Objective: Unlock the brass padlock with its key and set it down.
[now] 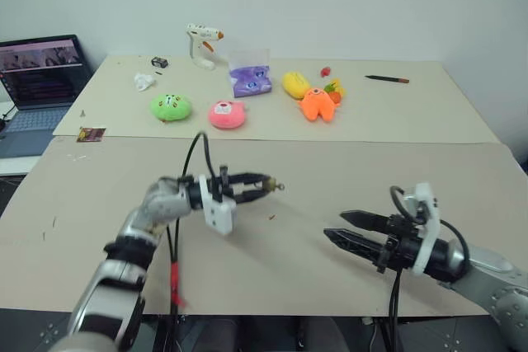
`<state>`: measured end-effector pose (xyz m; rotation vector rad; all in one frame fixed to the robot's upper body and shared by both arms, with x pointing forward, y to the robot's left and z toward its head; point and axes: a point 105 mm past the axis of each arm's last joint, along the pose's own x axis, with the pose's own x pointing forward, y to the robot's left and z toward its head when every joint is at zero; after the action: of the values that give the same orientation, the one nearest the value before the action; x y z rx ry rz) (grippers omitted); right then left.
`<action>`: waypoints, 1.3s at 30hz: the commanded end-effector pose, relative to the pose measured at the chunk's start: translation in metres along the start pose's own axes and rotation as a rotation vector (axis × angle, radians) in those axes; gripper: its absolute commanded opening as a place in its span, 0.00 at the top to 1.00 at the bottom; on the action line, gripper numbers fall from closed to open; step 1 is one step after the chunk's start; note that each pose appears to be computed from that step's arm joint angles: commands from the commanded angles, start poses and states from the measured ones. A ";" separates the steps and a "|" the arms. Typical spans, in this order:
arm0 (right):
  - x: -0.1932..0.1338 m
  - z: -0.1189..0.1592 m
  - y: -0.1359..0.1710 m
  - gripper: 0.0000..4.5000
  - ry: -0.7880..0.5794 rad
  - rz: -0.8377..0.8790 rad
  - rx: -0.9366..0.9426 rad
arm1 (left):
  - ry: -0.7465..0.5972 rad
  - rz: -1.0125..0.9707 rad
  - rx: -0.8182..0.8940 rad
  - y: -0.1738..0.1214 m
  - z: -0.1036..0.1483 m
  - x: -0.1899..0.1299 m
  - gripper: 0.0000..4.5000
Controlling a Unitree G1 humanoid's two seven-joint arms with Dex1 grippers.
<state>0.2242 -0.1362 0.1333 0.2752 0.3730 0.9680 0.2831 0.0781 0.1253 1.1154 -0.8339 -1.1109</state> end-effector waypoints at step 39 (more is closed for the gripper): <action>0.043 0.037 0.016 0.12 -0.074 0.134 -0.204 | -0.025 0.043 0.366 0.031 0.035 0.010 0.82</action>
<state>0.2526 -0.0929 0.1535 0.1592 0.2432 1.0922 0.2646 0.0660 0.1497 1.3962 -1.0356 -0.9880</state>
